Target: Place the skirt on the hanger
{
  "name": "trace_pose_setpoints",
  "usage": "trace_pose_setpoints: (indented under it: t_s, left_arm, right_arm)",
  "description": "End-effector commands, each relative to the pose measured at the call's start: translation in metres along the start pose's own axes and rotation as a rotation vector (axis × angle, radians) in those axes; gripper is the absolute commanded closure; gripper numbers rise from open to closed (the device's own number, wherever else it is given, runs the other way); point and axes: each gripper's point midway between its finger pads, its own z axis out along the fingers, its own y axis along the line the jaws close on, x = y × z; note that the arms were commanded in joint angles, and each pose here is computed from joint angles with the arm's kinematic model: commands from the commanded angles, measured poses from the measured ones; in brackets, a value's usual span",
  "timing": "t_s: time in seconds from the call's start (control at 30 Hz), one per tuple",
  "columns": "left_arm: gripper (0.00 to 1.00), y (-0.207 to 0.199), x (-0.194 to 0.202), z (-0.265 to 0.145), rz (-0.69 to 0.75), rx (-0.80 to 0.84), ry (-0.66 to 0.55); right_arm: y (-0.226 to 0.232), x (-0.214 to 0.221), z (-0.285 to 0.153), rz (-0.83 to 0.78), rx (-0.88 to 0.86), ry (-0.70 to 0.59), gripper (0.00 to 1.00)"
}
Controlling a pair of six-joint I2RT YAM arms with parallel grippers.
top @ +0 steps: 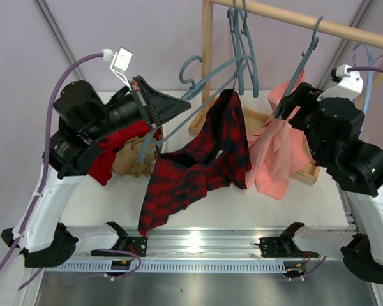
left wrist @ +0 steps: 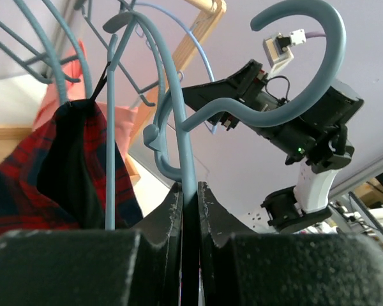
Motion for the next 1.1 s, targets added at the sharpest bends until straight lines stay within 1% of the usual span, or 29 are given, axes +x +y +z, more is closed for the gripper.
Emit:
trace_pose_setpoints:
  t_s: [0.0,0.13,0.3,0.33,0.43,0.57,0.63,0.7,0.9,0.97,1.0,1.07]
  left_arm:
    - [0.97,-0.047,-0.037,-0.002,-0.009,0.123,-0.131]
    - [0.96,-0.055,-0.036,-0.002,0.012,0.118,-0.139]
    - [0.96,-0.065,-0.026,0.004,0.009,0.126,-0.132]
    - [0.96,-0.060,-0.025,0.011,0.005,0.102,-0.136]
    - [0.96,-0.057,-0.018,0.025,-0.011,0.096,-0.123]
    - [0.96,-0.050,-0.016,0.048,-0.010,0.077,-0.117]
    - [0.96,-0.056,-0.024,0.053,-0.006,0.094,-0.129]
    - [0.96,-0.055,-0.021,0.066,-0.007,0.104,-0.110]
    - [0.96,-0.044,-0.026,0.091,0.022,0.060,-0.124]
    - [0.96,-0.039,-0.031,0.093,0.039,0.028,-0.136]
    - [0.96,-0.027,-0.030,0.100,0.044,-0.020,-0.144]
    - [0.96,-0.018,-0.037,0.099,0.077,-0.076,-0.166]
  right_arm:
    - [-0.019,-0.018,-0.013,0.017,0.046,-0.049,0.26]
    - [-0.026,-0.015,-0.010,-0.011,0.084,-0.039,0.28]
    - [-0.023,-0.016,-0.009,-0.026,0.067,-0.029,0.27]
    - [-0.022,-0.021,-0.011,-0.018,0.059,-0.039,0.27]
    - [-0.018,-0.027,-0.015,-0.010,0.028,-0.045,0.27]
    - [-0.018,-0.026,-0.017,-0.014,0.015,-0.040,0.26]
    - [-0.018,-0.025,-0.016,-0.017,0.012,-0.035,0.26]
    - [-0.017,-0.023,-0.016,-0.021,0.008,-0.030,0.26]
    - [-0.010,-0.021,-0.016,-0.020,-0.029,-0.023,0.25]
    - [-0.008,-0.020,-0.014,-0.026,-0.035,-0.017,0.25]
    - [-0.007,-0.020,-0.013,-0.027,-0.040,-0.016,0.25]
    - [-0.004,-0.019,-0.011,-0.027,-0.050,-0.012,0.25]
